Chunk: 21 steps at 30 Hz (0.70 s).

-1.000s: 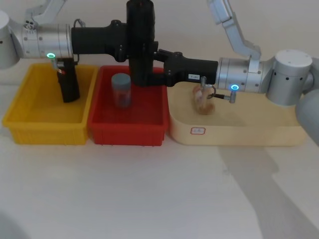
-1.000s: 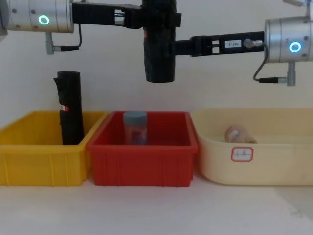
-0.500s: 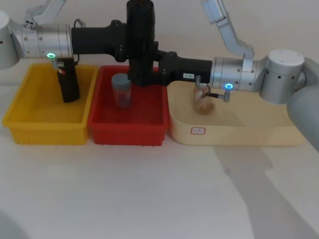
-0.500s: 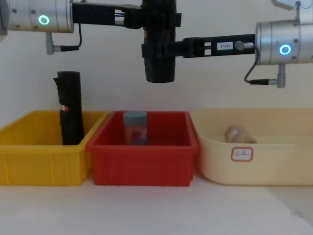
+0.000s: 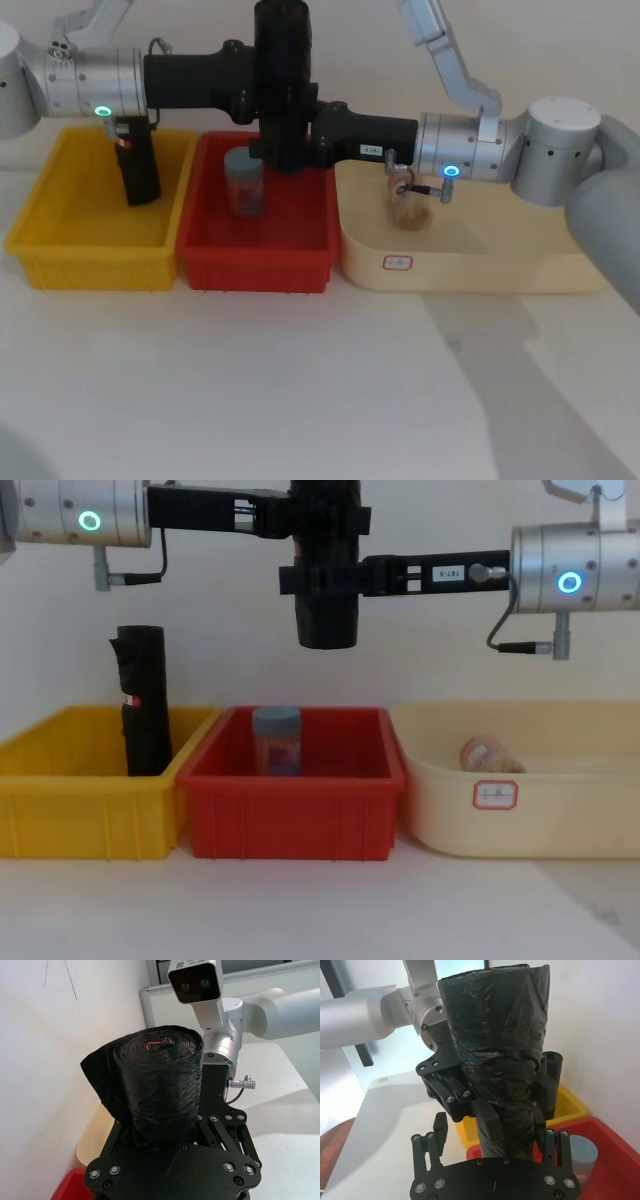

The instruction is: Pick up the garbage bag with the one hand and transfer it to the other hand.

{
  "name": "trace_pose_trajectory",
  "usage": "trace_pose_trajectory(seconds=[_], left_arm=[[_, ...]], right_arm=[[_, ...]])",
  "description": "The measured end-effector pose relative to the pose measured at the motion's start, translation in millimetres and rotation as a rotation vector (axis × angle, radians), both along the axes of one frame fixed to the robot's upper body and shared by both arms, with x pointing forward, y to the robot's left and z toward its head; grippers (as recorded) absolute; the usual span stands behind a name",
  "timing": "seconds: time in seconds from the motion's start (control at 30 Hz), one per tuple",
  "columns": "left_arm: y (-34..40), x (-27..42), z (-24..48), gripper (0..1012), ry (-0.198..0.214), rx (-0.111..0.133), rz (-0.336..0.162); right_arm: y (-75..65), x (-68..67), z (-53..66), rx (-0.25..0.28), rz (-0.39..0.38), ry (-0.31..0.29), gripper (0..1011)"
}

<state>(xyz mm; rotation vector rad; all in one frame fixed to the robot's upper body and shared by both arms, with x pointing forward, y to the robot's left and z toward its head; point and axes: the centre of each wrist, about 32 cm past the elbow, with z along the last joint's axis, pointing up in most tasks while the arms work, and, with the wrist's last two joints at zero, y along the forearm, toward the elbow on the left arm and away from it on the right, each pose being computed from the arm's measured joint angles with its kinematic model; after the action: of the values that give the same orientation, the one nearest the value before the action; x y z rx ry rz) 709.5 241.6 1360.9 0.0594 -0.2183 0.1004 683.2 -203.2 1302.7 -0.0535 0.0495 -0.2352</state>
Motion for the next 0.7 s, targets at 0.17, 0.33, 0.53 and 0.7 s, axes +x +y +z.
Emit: trace_pose_trajectory(seconds=[0.17,0.33,0.53,0.7], left_arm=[[0.0,0.0,0.0,418,0.000,0.000,0.000],[0.0,0.0,0.0,418,0.000,0.000,0.000],[0.0,0.0,0.0,418,0.000,0.000,0.000],[0.0,0.0,0.0,418,0.000,0.000,0.000]], right_arm=[[2.2,1.3,-0.3,0.000,0.003,0.000,1002],[3.9,2.6,-0.7,-0.003,0.003,0.001,1001],[6.7,4.5,-0.9,-0.006,0.005,0.001,1001],[7.9,5.8,-1.0,-0.007,0.006,0.000,1002]])
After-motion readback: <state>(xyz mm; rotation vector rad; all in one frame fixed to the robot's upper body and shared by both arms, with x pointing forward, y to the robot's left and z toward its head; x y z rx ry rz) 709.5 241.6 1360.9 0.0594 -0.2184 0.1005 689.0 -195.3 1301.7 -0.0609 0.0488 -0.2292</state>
